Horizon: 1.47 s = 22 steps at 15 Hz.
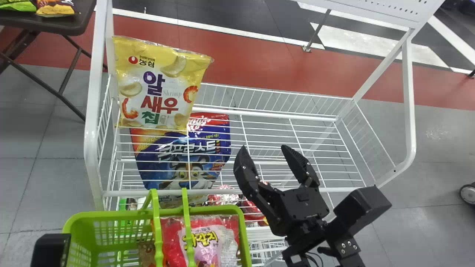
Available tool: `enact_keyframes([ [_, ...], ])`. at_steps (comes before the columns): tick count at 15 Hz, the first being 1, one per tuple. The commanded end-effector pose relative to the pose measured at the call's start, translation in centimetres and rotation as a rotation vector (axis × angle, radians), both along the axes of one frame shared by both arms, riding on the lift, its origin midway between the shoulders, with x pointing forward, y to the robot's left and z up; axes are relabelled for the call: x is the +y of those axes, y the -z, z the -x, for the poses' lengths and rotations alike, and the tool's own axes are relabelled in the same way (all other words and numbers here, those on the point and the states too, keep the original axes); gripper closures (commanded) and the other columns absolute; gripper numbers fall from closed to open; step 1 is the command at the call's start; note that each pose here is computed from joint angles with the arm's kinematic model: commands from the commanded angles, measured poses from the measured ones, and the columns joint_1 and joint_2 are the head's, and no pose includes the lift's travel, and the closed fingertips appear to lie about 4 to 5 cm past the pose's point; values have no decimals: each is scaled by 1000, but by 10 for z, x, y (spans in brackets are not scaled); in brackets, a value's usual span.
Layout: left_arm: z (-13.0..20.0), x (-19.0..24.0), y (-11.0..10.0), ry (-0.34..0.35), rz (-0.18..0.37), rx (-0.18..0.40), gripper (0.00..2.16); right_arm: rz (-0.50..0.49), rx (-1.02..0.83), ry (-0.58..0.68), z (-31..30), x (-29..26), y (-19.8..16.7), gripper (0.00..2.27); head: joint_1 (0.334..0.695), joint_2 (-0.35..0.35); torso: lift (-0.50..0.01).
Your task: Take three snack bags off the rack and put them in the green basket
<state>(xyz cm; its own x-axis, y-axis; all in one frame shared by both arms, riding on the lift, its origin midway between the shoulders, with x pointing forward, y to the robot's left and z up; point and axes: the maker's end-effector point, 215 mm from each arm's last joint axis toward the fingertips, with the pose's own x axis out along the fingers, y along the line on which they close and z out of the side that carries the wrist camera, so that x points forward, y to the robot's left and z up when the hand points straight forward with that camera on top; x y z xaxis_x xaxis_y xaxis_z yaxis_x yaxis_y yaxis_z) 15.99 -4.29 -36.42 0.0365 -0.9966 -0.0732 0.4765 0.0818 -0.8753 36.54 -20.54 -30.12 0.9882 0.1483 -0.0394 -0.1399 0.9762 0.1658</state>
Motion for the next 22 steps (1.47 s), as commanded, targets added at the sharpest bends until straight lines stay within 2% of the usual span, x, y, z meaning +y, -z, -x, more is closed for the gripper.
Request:
enact_keyframes([
  [1,-1,-1,0,-3,2,-1,1669,0,2,8,0,-3,0,83,695,-350,-23],
  [22,-1,0,-3,-1,1,-12,1669,-3,-11,31,0,-14,-5,87,695,-350,-23],
])
